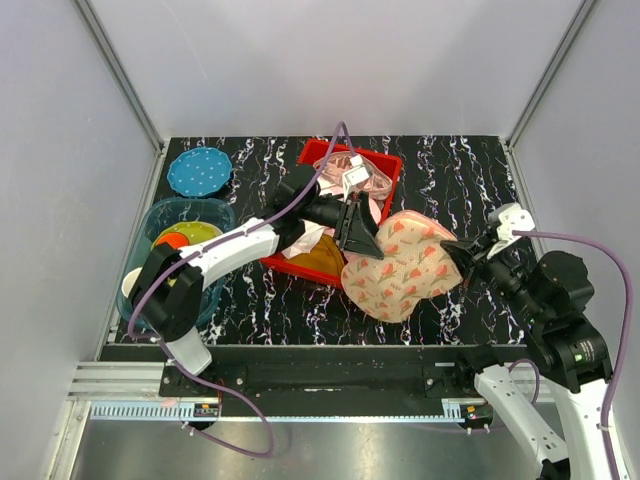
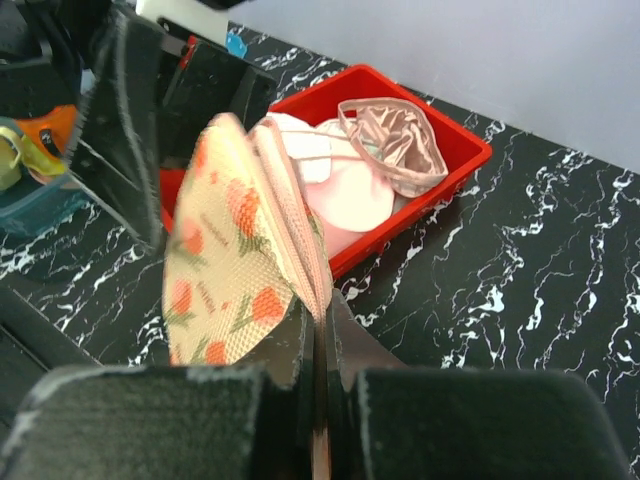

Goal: Unzip the laundry bag and remove the bra

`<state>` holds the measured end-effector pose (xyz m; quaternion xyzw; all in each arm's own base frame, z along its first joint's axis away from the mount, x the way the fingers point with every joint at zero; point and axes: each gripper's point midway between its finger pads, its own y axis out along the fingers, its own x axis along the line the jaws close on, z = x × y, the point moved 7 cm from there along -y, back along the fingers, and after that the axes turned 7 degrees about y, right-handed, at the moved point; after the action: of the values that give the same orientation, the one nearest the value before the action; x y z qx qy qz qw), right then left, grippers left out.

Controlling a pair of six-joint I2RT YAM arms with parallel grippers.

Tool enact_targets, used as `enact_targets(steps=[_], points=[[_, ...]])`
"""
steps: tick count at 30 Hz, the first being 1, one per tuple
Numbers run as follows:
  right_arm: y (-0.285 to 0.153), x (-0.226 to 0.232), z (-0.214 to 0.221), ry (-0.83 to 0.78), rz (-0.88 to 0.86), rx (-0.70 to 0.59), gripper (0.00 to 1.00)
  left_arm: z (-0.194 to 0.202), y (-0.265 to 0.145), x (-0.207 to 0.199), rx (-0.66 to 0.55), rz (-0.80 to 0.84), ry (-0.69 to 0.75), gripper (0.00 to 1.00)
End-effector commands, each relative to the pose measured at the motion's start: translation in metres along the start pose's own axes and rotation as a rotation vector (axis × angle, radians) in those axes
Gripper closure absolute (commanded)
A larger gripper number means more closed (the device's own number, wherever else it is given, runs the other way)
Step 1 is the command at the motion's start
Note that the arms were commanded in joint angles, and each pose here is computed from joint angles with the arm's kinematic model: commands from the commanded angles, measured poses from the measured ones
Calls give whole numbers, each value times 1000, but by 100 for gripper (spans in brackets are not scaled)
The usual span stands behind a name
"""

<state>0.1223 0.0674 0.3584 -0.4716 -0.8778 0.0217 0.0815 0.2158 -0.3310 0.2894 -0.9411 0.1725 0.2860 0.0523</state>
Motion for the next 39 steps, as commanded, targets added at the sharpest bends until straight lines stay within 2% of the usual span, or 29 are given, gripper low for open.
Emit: enact_targets(steps=[1, 3, 8, 9, 10, 11, 12, 13, 14, 16, 19, 21, 23, 26, 31, 39], points=[[-8, 3, -36, 10, 23, -164, 100, -14, 5, 0, -19, 54, 5, 61], [-11, 4, -36, 14, 29, -177, 100, -22, 4, -6, -33, 73, 2, 100], [-21, 6, -24, -2, 28, -173, 100, -47, -4, -25, -82, 3, 25, 100], [-22, 6, -16, -2, 17, -148, 100, -68, -7, -38, -101, -24, 161, 100], [-24, 13, -11, -11, -43, -127, 97, -65, -9, -31, -81, -149, 54, 100], [-26, 17, -5, -29, -87, -106, 88, -72, -12, -33, -76, -220, 88, 100], [-25, 20, 7, -16, -128, -35, 71, -81, -13, -35, -63, -285, 180, 100], [-22, 26, 13, -1, -196, 28, 38, -93, -18, -42, -66, -363, 186, 100], [-21, 28, 18, 4, -227, 74, 24, -99, -20, -46, -66, -387, 210, 100], [-19, 32, 27, 39, -289, 185, 9, -107, -25, -50, -50, -429, 267, 100], [-18, 27, 27, 21, -255, 232, 6, -103, -31, -44, -2, -479, 298, 100], [-17, 21, 21, -31, -211, 211, 5, -98, -34, -34, 35, -531, 306, 100], [-15, 13, 17, -83, -157, 199, 3, -83, -34, -25, 107, -584, 268, 100], [-9, 11, 7, -115, -155, 191, 3, -63, -34, -15, 231, -658, 284, 100], [8, 9, 0, -125, -193, 198, 2, -56, -30, -14, 272, -725, 288, 100], [22, 7, -23, -139, -191, 136, 1, -55, -17, -22, 348, -771, 334, 100]])
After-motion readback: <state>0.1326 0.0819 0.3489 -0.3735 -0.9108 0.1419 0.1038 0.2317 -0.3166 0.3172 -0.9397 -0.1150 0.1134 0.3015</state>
